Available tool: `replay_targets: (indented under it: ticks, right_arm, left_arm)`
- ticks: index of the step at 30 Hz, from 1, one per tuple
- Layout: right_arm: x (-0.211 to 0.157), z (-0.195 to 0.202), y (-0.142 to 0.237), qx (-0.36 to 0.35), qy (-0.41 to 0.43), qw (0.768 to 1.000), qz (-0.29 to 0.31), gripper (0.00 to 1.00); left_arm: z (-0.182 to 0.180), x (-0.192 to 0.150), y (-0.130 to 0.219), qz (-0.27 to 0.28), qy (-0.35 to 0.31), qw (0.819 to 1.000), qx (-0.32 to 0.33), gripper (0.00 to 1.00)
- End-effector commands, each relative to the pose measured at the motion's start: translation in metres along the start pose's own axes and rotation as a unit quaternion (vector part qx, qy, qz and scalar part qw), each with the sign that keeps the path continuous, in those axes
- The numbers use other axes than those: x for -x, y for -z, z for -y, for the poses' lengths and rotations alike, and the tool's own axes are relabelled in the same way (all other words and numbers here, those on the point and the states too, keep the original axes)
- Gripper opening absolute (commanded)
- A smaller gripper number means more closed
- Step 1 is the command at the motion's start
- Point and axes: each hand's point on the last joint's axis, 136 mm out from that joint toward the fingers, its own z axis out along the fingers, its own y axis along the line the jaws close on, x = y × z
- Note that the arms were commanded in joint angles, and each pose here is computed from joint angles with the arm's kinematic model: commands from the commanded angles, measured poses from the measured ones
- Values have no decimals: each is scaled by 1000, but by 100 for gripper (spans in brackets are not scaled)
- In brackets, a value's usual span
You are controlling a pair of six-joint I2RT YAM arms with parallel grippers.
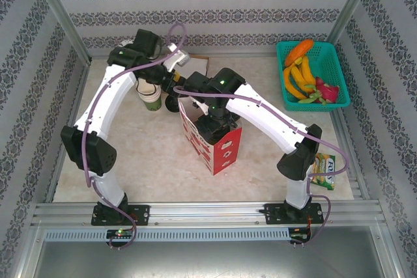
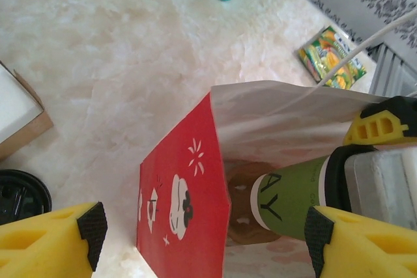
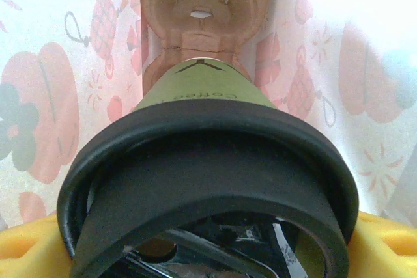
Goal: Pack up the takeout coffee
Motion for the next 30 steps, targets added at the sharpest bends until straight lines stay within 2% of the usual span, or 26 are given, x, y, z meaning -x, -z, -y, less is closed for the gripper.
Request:
replay_targets:
  ticks: [1,5,10,12,14,17,19,22,25,30]
  right_arm:
    - [-21,5,7,-2,7,1000,-27,54]
    - [-22,6,5,-5,7,999,-31,54]
    - [-18,5,3,-7,5,999,-34,54]
    - [-18,5,2,-7,3,999,-37,54]
    - [-20,6,1,-9,3,999,-43,54]
    - [-25,8,-3,-16,1,998,-59,54]
    - [-27,9,-5,-20,-6,998,-67,54]
    - [-28,10,-6,-22,-11,997,-74,54]
    - [-28,8,-10,-21,-9,996,-85,54]
    - [-23,6,-13,-18,-5,996,-87,54]
  left_arm:
    - [-12,-10,-1,-39,-4,999,20,81]
    - [-3,-5,-12,-51,-13,999,-11,80]
    - [2,-8,-30,-77,-36,996,-19,79]
    - [-3,-11,-35,-88,-36,995,-7,76]
    - [-9,-12,-36,-92,-33,995,8,70]
    - [-12,-10,-33,-90,-30,995,23,51]
    - [-6,-7,-30,-81,-31,996,13,39]
    - [4,-5,-26,-71,-28,997,-3,26]
    - [11,-6,-23,-66,-25,997,-13,19]
    - [17,-8,-20,-60,-21,998,-19,14]
